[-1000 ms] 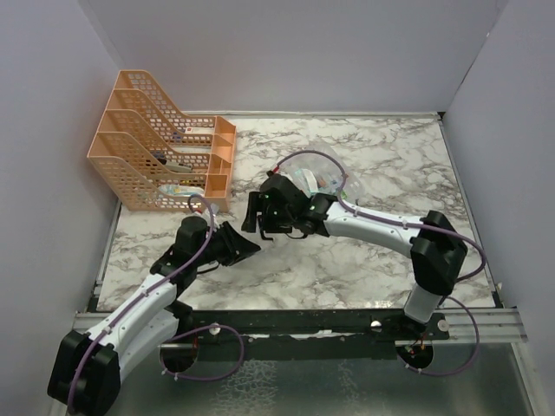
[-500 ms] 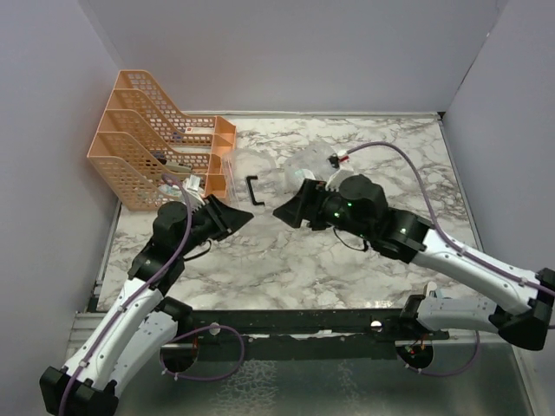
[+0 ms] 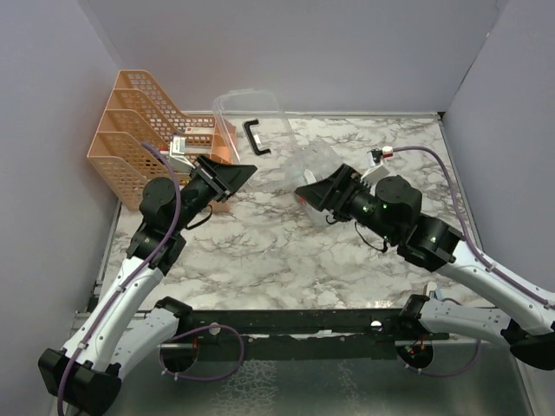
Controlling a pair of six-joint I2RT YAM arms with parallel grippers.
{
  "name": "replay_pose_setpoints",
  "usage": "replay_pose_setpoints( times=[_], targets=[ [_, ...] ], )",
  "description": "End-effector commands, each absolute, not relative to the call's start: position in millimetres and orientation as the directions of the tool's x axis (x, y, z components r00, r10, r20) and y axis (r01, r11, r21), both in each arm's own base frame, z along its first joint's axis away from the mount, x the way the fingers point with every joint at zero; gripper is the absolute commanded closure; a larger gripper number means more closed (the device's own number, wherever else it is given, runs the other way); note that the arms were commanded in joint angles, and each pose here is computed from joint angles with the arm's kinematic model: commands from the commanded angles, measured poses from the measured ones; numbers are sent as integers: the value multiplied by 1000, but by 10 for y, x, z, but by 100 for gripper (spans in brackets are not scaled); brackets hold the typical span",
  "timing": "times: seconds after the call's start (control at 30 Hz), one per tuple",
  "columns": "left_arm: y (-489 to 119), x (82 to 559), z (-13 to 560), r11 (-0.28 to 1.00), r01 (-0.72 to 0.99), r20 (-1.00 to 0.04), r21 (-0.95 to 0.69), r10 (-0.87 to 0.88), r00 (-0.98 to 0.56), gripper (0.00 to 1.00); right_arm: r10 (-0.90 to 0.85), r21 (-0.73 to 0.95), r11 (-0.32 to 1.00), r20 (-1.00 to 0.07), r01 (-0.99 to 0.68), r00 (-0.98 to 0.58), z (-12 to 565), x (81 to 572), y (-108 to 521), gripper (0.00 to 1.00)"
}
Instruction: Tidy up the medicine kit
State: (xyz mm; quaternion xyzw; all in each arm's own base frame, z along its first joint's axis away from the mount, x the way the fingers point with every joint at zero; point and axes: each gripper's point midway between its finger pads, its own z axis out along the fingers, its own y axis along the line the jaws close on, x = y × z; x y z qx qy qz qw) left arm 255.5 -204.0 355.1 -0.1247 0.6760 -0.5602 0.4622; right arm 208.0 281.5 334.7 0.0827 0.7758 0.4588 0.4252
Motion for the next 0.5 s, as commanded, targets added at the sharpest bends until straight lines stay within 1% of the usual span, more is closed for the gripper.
replay_pose_setpoints(
  times=[0.0, 0.1, 0.23, 0.4, 0.47],
  targets=[
    [-1994, 2563, 4271, 176, 460, -407, -870, -783, -471, 78, 623, 863, 400, -504, -310, -599, 3815, 2245, 2842, 21],
    [-1984, 2588, 4396, 134, 460, -368, -878, -802, -469, 78, 647, 904, 336, -426, -265, -632, 3858, 2418, 2867, 21],
    [-1978, 2614, 4464, 77, 429, -302, -900, -819, -488, 78, 678, 945, 205, -325, -254, -659, 3895, 2679, 2866, 21],
    [-1996, 2650, 4456, -1, 377, -213, -926, -824, -525, 78, 696, 938, 94, -303, -335, -651, 4101, 2836, 2903, 21],
    [-2019, 2676, 4429, -22, 355, -186, -935, -820, -541, 78, 699, 938, 57, -283, -343, -657, 4152, 2868, 2924, 22]
  ],
)
